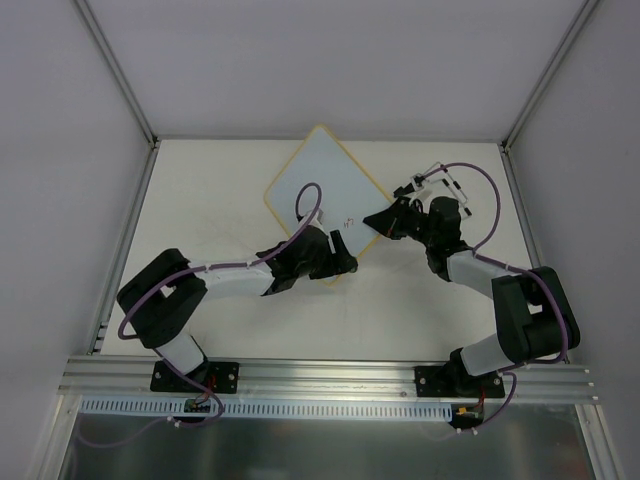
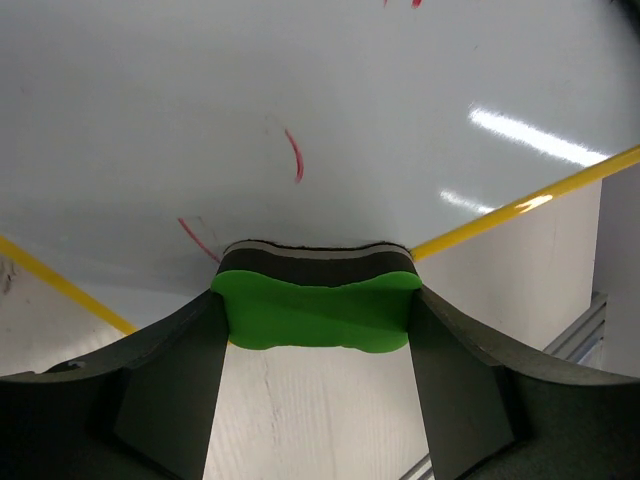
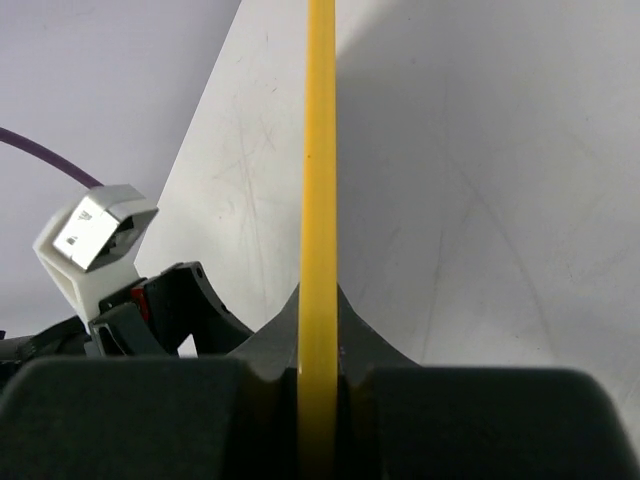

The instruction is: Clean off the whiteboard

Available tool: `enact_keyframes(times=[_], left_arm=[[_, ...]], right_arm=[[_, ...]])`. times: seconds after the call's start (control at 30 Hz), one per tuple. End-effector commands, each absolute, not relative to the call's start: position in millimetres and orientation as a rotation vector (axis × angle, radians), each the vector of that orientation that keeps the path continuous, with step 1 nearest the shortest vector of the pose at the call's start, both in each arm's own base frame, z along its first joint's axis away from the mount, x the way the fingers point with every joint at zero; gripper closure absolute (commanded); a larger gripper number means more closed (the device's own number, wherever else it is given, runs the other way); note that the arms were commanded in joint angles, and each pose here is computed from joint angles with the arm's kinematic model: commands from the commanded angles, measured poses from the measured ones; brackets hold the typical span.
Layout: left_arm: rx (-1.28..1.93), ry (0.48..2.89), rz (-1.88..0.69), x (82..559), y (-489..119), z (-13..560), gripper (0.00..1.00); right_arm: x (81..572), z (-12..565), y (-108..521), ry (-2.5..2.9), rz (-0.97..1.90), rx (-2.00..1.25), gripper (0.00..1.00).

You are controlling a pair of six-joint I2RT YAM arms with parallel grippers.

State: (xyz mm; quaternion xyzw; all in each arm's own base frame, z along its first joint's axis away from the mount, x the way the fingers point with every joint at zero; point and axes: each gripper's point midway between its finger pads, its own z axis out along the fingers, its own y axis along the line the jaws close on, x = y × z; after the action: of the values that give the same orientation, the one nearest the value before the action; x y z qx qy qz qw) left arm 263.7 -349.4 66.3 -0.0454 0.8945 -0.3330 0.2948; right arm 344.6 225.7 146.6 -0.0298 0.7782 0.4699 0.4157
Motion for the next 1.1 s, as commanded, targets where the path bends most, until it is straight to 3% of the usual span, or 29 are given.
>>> enact_keyframes(times=[0.0,0.2,0.3,0.67,1.07], left_arm=[[-0.103,2.735,-0.784,186,-328,-22,1.0],[-0.166,2.705,-0.734,196,-309,-23,1.0],[-0.196,2.632,-0.752,222,-306,-7,1.0],[0.003,2.244,-0.751,313,-324,120,1.0],[-0.171,2.079,-0.726,375,-301,179,1.0]], right_arm=[[279,139,268,1.933,1.355,-0.523,1.0],[280,136,269,1.935,1.359,-0.523,1.0],[279,134,269,1.941,1.363,-0.522,1.0],[280,133,271,1.955,1.38,-0.513,1.0],[285,130,271,1.971,1.372,-0.487,1.0]])
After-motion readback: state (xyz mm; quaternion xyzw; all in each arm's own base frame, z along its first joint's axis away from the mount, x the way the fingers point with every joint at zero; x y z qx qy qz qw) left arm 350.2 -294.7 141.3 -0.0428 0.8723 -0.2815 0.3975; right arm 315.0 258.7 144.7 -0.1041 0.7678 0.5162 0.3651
